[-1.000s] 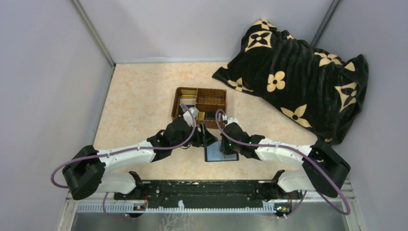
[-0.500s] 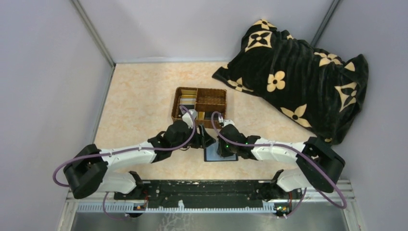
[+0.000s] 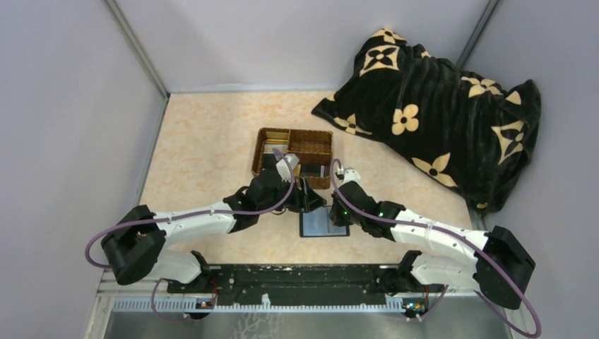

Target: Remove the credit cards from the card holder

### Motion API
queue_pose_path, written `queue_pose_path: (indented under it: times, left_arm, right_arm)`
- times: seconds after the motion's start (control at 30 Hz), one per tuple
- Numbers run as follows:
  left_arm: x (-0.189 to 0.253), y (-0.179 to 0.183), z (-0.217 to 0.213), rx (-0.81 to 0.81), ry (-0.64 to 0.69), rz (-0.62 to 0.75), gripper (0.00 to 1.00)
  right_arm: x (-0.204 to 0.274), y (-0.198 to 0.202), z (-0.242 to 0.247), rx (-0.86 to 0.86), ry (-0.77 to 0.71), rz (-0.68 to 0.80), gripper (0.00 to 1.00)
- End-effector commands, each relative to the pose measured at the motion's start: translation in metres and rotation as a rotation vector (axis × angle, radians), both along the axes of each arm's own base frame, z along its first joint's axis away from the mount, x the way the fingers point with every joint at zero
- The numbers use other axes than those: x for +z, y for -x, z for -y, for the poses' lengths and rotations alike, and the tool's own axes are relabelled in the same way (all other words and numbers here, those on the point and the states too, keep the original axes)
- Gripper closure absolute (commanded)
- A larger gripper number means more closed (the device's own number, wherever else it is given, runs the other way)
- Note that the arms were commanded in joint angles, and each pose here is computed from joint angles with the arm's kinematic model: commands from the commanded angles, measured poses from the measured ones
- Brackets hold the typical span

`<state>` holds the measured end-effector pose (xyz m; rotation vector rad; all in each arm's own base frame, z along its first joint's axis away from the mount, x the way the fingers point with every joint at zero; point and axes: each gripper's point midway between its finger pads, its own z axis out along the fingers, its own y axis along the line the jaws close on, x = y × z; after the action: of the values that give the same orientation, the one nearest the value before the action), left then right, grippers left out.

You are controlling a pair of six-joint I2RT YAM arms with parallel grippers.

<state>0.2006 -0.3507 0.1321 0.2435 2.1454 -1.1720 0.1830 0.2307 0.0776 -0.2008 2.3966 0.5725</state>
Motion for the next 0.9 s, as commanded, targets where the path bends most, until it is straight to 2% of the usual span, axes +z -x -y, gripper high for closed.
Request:
queue_pose_path:
  times: [0.0, 0.1, 0.23, 0.33, 0.47, 0.7, 0.87]
  left_arm:
    - [0.034, 0.002, 0.027, -0.092, 0.088, 0.058, 0.34]
    - [0.028, 0.004, 0.041, -0.136, 0.077, 0.051, 0.34]
    - [-0.005, 0.015, 0.050, -0.184, 0.074, -0.047, 0.34]
    - [-0.032, 0.027, 0.047, -0.208, 0.069, -0.135, 0.34]
    - [-0.067, 0.041, 0.029, -0.192, -0.006, -0.235, 0.34]
    - [-0.093, 0.040, -0.001, -0.119, -0.149, -0.244, 0.34]
    - [-0.102, 0.042, 0.001, -0.129, -0.139, -0.284, 0.34]
  right_arm:
    - [-0.006, -0.002, 0.028, -0.094, 0.052, -0.007, 1.00]
    - [-0.006, -0.005, 0.042, -0.140, 0.020, -0.018, 1.00]
    - [0.002, -0.014, 0.059, -0.186, 0.008, 0.008, 1.00]
    - [0.000, -0.014, 0.064, -0.190, 0.031, 0.006, 1.00]
    - [-0.006, -0.013, 0.062, -0.180, 0.033, -0.009, 1.00]
    - [-0.008, -0.018, 0.049, -0.147, 0.014, -0.018, 1.00]
    - [-0.016, -0.017, 0.045, -0.131, 0.030, -0.049, 1.00]
